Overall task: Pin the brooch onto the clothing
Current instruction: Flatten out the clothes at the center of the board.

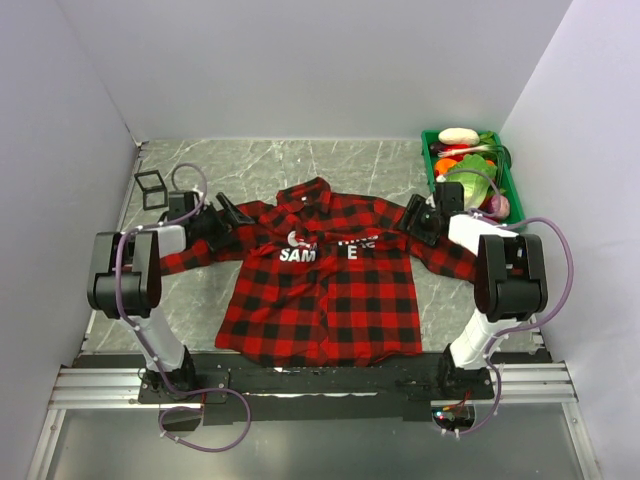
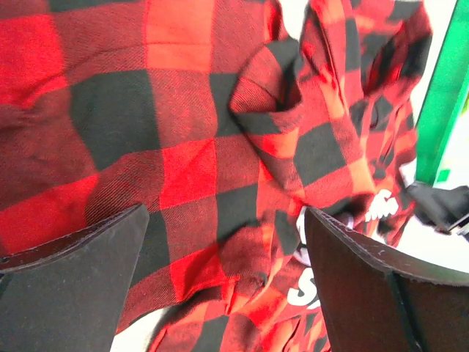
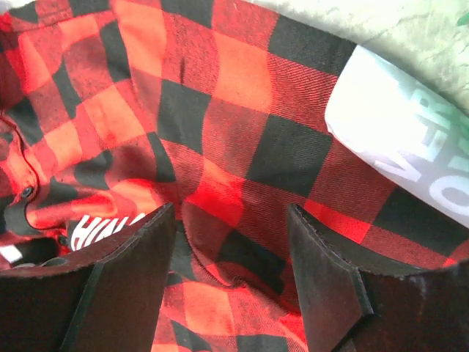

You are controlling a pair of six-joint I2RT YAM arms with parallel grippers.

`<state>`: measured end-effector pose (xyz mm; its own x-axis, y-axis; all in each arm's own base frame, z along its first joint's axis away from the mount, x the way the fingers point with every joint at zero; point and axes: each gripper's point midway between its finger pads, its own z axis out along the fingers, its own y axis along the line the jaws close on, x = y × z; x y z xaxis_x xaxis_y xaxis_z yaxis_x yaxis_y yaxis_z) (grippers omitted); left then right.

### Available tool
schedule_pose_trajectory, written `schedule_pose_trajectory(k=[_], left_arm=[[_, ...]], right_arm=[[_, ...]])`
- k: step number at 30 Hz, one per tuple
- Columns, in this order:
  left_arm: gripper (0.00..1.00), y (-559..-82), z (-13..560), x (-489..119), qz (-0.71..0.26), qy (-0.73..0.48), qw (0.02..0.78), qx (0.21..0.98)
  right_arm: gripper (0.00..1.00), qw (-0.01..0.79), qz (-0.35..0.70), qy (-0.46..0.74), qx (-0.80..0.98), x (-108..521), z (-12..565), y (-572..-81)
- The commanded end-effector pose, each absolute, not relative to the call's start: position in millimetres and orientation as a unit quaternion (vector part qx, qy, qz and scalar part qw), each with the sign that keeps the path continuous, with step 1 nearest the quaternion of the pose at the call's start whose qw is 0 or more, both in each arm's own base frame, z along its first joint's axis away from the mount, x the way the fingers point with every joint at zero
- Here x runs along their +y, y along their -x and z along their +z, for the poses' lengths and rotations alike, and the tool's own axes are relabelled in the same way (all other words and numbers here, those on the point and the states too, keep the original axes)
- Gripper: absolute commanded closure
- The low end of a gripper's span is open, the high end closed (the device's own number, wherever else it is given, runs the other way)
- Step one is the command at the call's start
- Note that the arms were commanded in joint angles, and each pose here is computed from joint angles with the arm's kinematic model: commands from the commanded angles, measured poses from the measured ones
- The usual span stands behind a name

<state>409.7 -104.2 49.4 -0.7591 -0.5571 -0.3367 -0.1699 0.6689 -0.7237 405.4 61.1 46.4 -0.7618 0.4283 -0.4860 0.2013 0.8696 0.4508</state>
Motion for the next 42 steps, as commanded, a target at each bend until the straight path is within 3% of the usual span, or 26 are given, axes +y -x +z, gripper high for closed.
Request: schedule_pose_trajectory(k=[1, 13, 22, 25, 31, 34, 38, 42], left_arm=[[0.04, -408, 30, -68, -0.299, 0.263, 0.291, 0.870], [0.04, -408, 15, -1, -0.217, 0.323, 0.308, 0.868], [0.03, -423, 55, 28, -0.159, 0.313, 0.357, 0.866], [0.03, -436, 85, 12, -0.144, 0.274, 0.384, 0.870], [0.04, -478, 151, -82, -0.162, 0.158, 0.420, 0.879], [0.04, -501, 150, -138, -0.218, 0.111, 0.392, 0.887], [0.03, -512, 108, -199, -0.268, 0.068, 0.319, 0.906], [0.03, -519, 81, -219, -0.283, 0.065, 0.283, 0.914]], right_arm=[[0.31, 0.293, 0.201, -0.190, 0.915, 51, 43, -408], [0.31, 0.292, 0.213, -0.196, 0.912, 46, 45, -407], [0.31, 0.325, 0.191, -0.177, 0.909, 40, 70, -413], [0.31, 0.344, 0.173, -0.148, 0.911, 49, 89, -416], [0.31, 0.348, 0.153, -0.040, 0.924, 119, 115, -427], [0.31, 0.325, 0.188, -0.025, 0.926, 155, 107, -436], [0.32, 0.307, 0.230, -0.030, 0.923, 188, 106, -455], [0.33, 0.258, 0.268, -0.053, 0.927, 211, 89, -467]])
